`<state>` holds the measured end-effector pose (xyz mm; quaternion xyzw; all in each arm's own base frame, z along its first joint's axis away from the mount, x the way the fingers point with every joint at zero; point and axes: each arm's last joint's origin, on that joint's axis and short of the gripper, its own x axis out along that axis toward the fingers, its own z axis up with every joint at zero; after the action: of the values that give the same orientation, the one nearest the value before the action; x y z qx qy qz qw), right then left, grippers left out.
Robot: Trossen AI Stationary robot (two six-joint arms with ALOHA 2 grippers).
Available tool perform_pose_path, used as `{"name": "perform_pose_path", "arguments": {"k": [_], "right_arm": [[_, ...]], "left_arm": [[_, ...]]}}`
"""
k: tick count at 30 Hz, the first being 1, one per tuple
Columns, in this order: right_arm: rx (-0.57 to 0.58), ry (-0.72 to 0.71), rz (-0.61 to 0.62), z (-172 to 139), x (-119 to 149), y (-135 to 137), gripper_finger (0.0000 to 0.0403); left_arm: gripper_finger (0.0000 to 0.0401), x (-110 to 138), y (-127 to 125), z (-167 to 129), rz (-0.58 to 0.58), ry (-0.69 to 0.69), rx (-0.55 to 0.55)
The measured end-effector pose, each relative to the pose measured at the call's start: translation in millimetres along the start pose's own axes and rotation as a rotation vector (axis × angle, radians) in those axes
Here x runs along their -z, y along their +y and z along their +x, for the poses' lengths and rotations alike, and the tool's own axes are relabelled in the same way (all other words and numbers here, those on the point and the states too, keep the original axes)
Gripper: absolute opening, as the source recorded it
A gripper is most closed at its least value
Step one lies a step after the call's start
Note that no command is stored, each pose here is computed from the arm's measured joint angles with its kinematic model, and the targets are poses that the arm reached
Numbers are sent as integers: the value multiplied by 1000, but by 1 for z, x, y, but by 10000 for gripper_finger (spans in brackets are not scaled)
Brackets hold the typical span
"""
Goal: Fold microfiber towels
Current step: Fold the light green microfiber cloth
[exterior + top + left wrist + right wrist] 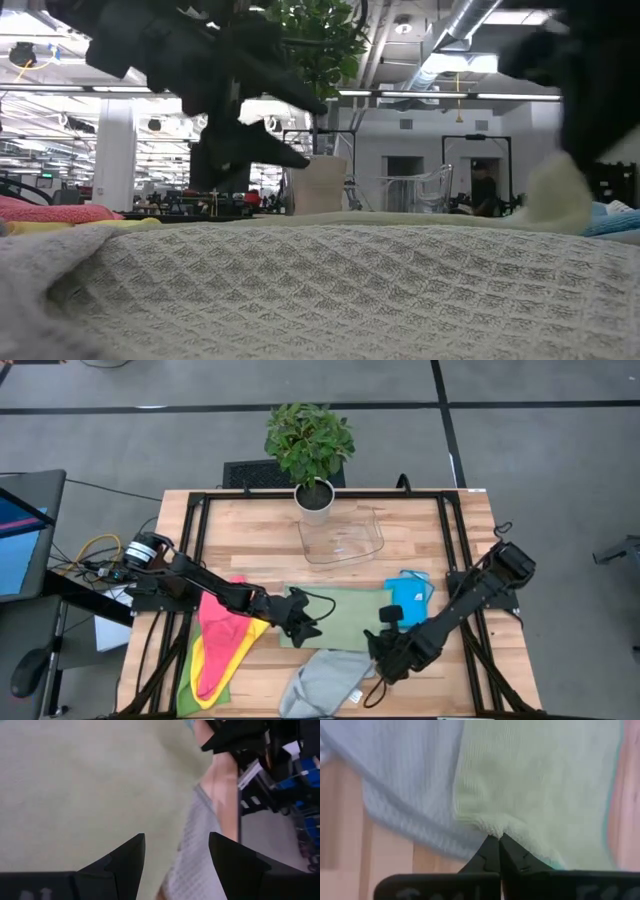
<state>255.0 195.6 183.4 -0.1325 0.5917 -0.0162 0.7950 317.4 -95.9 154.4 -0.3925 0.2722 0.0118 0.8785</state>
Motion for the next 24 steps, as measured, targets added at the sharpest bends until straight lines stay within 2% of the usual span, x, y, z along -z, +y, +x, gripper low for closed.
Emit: {"name": "perform_pose_path", "arguments": {"k": [4, 10, 24], "right_arm": [[-24, -76, -25, -6, -22, -8, 15], [-57, -195, -16, 4, -46, -10, 28], [-78, -325, -9, 19, -69, -17, 25]], "left_arm": [[212, -2, -3, -4, 1, -3, 11], [212, -5, -7, -7, 1, -8, 30], [212, -4, -7, -8, -20, 13, 44]]}}
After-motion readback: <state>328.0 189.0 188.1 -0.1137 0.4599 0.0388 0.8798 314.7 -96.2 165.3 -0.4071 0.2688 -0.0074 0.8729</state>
